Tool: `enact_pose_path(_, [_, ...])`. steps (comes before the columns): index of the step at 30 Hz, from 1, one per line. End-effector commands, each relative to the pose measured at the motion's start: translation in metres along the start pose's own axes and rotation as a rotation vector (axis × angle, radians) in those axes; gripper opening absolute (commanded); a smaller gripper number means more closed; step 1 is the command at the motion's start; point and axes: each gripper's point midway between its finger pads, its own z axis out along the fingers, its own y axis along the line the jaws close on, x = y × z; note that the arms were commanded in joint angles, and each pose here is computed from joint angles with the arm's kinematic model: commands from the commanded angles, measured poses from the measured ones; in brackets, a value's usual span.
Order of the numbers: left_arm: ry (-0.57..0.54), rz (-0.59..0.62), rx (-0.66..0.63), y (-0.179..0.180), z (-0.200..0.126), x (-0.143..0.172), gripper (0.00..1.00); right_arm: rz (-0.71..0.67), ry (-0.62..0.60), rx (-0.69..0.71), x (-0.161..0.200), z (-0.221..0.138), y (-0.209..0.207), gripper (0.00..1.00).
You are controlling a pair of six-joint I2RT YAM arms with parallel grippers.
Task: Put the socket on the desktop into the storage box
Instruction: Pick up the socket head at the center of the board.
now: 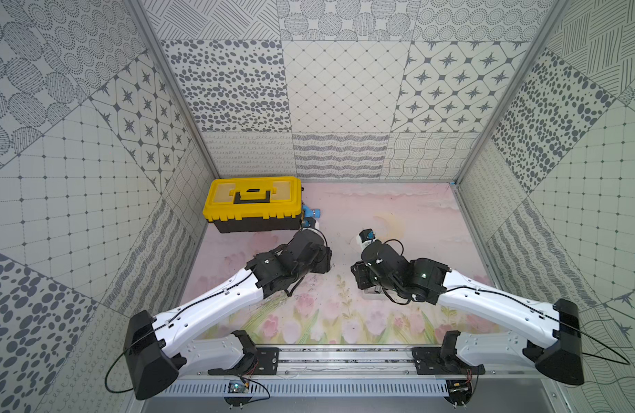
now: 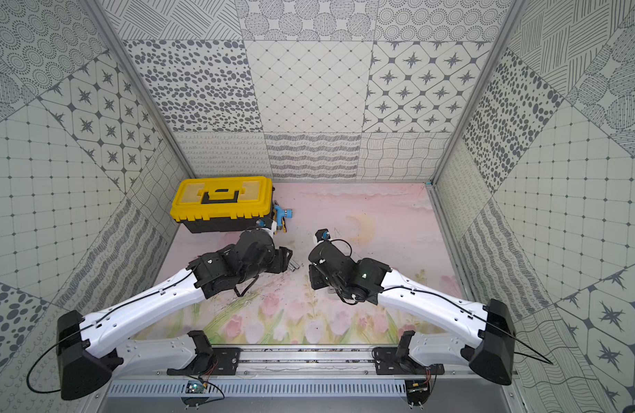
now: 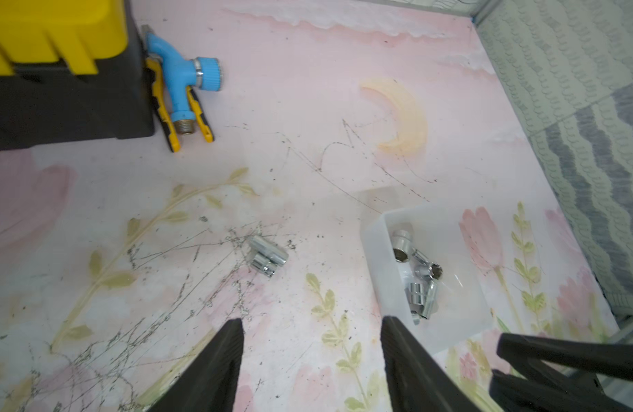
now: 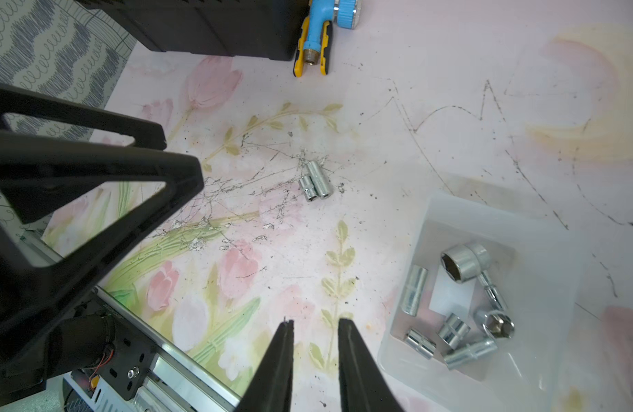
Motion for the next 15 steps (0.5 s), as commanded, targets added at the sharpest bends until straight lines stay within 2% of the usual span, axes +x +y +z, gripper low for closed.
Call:
enact_pose_path(1, [0.035,-0.214,-0.007,0.032,0.000,0.014,0.66,-0.042,-0.034,-0.058,-0.021,0.015,0.028,0.25])
enact_pose_path(6, [0.069,-0.277,-0.042,0.053,0.003,0.028,0.62,-0.061,0.041,-0.070,-0.026,0.051,0.040,0.25])
enact_pose_path(15, [0.061,-0.323,-0.038,0.071,-0.001,0.037,0.59,-0.017,0.184,-0.039,-0.024,0.127,0.018,0.27])
